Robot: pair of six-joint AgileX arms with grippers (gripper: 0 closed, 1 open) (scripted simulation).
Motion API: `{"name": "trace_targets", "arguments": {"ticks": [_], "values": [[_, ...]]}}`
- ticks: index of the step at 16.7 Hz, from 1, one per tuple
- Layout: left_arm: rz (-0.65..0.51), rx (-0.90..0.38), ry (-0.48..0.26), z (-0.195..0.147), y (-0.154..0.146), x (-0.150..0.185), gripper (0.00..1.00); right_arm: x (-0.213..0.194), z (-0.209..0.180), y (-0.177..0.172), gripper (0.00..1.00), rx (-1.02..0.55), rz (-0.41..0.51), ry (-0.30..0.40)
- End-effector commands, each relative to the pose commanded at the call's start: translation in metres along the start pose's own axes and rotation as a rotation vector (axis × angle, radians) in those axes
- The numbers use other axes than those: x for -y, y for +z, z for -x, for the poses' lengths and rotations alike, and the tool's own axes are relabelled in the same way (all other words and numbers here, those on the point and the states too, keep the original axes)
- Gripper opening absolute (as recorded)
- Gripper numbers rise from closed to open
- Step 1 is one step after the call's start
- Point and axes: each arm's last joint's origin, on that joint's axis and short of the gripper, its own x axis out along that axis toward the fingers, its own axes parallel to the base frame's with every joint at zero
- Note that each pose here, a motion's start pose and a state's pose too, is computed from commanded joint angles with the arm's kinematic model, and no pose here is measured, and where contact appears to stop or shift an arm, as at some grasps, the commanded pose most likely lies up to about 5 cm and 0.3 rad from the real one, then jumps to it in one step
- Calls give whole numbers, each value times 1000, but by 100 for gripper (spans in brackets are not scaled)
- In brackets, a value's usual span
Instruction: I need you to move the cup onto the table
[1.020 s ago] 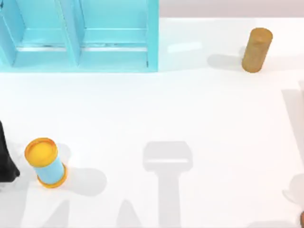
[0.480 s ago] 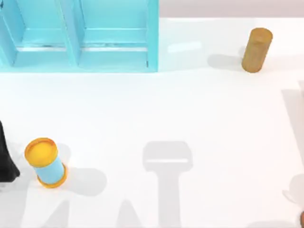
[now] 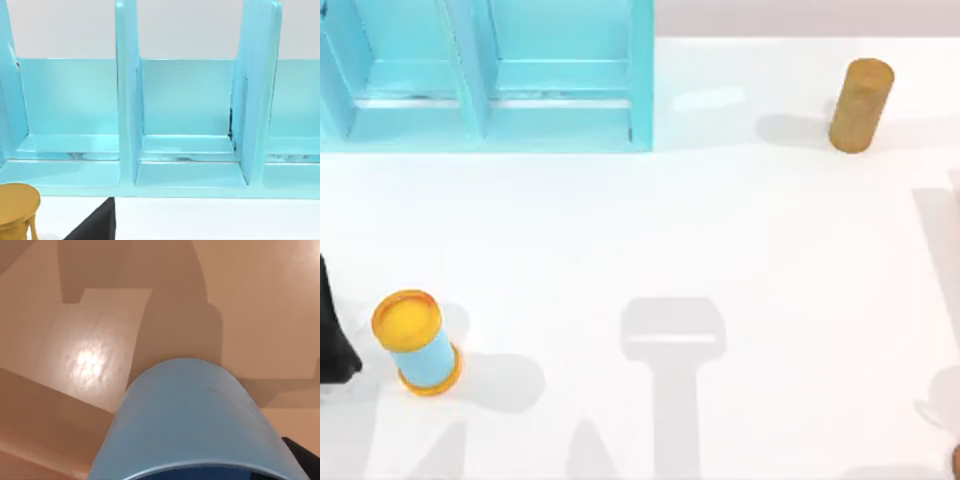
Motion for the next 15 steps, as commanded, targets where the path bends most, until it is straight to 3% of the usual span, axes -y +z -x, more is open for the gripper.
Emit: {"name": "trace_targets", "arguments": {"ticks": [9,15], "values": [[0,0,0,0,0,0,100,0,1,1,0,3,2,-4],[0,0,0,0,0,0,100,-18,78,37,0,190,140,-177]]}}
